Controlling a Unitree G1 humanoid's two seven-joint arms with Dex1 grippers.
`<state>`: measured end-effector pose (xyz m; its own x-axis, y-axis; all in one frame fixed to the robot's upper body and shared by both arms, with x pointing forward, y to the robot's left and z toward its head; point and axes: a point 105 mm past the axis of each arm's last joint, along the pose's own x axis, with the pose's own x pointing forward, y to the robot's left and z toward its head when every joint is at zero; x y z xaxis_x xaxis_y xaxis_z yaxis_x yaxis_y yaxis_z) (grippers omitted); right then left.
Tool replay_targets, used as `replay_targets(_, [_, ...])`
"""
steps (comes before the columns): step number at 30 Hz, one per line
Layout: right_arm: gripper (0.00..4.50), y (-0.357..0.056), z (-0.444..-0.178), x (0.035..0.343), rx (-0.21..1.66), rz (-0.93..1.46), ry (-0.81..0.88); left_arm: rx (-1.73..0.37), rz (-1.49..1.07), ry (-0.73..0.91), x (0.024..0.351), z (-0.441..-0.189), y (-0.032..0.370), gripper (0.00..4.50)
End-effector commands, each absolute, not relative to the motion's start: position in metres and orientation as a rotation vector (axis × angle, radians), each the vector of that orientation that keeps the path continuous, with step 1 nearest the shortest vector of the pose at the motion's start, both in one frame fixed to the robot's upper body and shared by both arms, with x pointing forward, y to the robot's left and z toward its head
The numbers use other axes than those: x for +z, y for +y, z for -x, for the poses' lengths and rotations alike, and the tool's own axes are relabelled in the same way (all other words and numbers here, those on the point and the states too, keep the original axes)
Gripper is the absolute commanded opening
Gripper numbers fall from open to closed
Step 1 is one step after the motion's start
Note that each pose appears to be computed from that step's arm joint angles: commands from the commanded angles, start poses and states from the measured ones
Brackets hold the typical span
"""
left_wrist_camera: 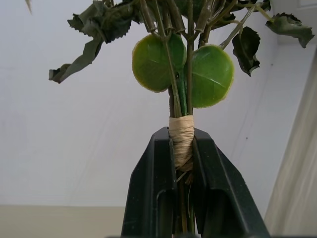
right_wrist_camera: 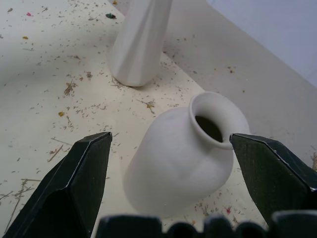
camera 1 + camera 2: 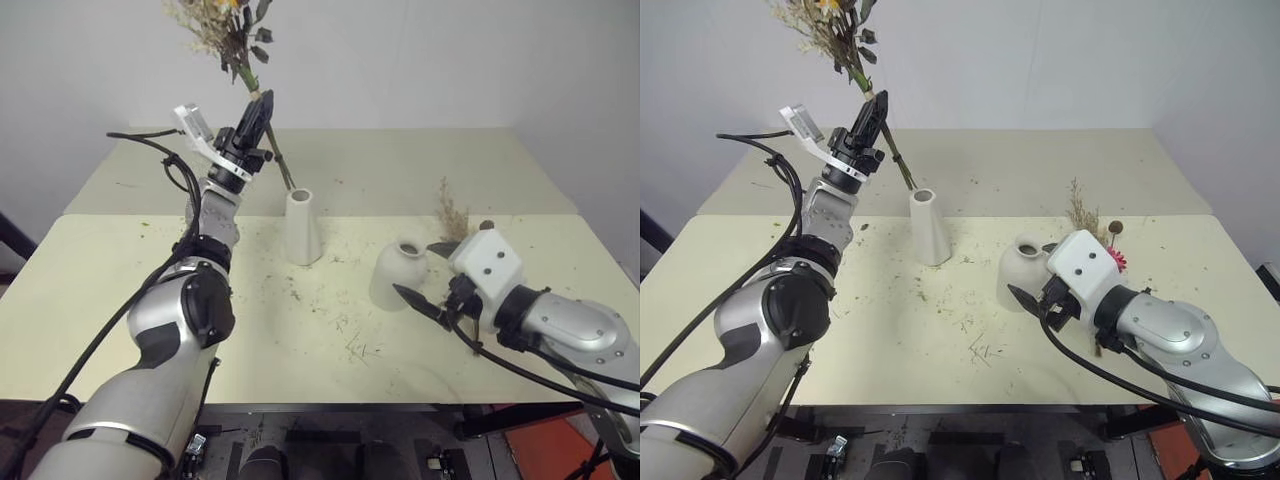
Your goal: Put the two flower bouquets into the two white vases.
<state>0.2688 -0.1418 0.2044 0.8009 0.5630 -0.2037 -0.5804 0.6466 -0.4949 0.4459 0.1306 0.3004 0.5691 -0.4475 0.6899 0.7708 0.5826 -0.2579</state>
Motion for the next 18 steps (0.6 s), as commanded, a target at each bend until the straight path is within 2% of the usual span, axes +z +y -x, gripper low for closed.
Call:
replay_targets(1, [4.50, -0.142, -0.264, 0.215, 0.627, 0.601, -0.014, -0.755, 0.597, -0.656, 0.312, -0.445, 0.130, 0.15])
replay_targets(9, [4.50, -0.146, -0.260, 0.215, 0.603, 0.606, 0.001, -0.774, 0.571, -0.612, 0.302, -0.446, 0.115, 0.15])
replay_targets(18, [4.50, -0.147, -0.257, 0.215, 0.593, 0.604, -0.001, -0.752, 0.516, -0.584, 0.295, -0.448, 0.116, 0.15])
